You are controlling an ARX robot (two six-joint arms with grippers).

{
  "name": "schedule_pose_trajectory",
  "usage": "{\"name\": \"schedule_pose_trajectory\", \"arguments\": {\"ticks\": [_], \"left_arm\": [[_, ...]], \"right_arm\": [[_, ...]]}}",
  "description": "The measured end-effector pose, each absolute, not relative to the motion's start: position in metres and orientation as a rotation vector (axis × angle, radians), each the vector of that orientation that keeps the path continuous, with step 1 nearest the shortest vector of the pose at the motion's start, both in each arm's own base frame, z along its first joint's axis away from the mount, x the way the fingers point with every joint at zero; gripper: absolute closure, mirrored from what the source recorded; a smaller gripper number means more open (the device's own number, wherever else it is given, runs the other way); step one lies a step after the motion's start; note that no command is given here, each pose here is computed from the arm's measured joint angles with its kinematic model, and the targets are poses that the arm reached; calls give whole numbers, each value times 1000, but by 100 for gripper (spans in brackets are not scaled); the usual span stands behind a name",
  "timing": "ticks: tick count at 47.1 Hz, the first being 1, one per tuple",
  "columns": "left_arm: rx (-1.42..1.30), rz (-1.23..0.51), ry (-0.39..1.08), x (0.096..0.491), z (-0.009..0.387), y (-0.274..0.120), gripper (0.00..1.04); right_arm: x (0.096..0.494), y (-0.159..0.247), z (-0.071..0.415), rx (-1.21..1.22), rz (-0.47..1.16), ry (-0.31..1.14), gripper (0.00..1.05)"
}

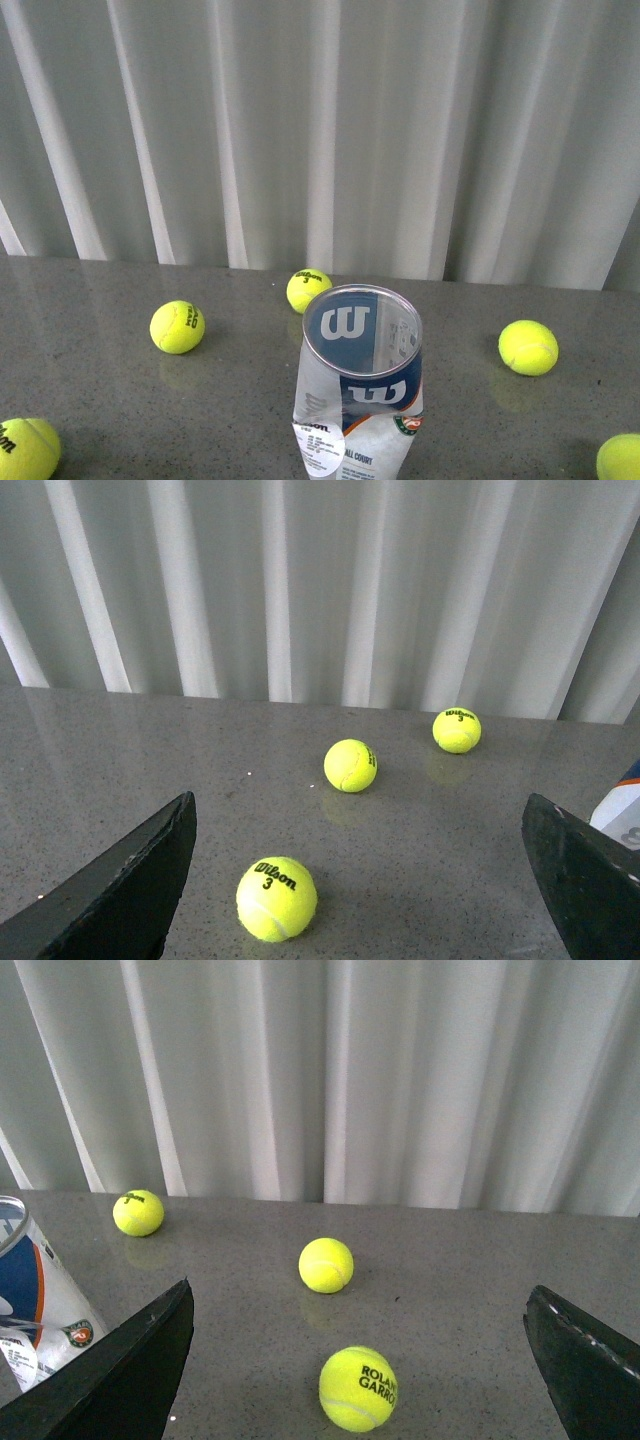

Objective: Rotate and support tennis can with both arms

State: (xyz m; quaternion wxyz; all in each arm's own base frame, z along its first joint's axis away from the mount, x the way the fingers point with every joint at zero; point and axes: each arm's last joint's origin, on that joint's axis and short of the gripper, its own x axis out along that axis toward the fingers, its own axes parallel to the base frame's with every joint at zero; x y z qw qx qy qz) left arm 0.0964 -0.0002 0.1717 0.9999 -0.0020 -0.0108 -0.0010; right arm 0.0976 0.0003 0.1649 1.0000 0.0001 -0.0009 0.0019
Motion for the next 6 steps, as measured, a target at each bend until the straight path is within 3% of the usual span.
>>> {"name": "schedule_pose_trajectory", "arguments": {"ticks": [6], "left_arm": [[-4,-2,-22,96,172,0,7]], "right_arm": [[98,0,165,0,4,-2,7]]}}
